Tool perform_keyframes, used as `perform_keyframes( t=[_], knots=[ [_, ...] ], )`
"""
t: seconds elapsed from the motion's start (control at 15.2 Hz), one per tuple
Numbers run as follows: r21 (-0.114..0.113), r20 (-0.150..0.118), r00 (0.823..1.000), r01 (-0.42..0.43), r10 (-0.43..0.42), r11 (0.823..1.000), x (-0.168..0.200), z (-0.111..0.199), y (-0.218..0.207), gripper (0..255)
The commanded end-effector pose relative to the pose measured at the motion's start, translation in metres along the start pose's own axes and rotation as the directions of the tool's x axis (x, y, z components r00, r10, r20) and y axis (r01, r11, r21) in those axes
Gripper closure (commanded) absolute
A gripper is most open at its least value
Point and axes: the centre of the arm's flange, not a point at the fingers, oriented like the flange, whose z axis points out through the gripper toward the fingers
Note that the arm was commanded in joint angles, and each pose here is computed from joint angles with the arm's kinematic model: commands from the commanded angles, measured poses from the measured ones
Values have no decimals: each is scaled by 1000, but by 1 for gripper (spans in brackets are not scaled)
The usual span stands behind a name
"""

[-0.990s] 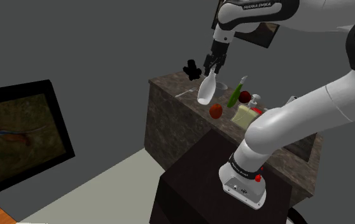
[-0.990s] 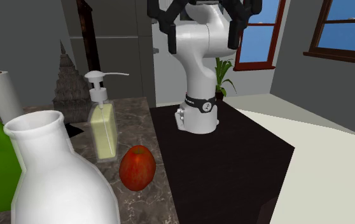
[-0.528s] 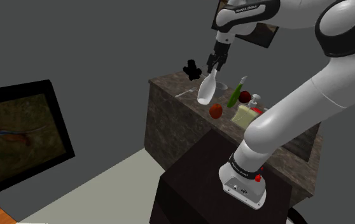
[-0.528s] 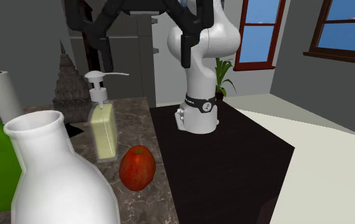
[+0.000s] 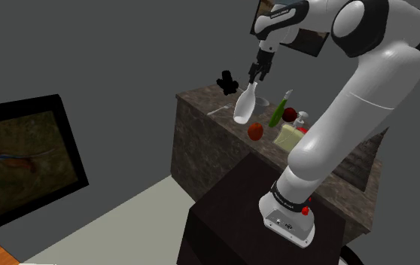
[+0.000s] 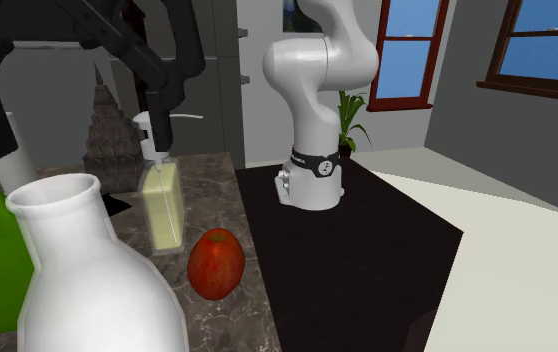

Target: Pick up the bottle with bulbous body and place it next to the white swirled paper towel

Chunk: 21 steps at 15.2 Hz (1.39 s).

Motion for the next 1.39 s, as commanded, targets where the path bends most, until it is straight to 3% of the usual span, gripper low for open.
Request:
perform_keyframes(
  t=[0.0, 0.46, 0.99, 1.06, 1.32],
  knots=[
    [-5, -4, 1000, -1, 1, 1000, 4, 9, 12, 0],
    [-5, -4, 1000, -1, 1, 1000, 4, 43, 12, 0],
    [-5, -4, 1000, -1, 1, 1000, 4, 43, 12, 0],
    [-5, -4, 1000, -1, 1, 1000, 4, 43, 12, 255],
    [-5, -4, 1000, -1, 1, 1000, 4, 43, 12, 255]
  ],
)
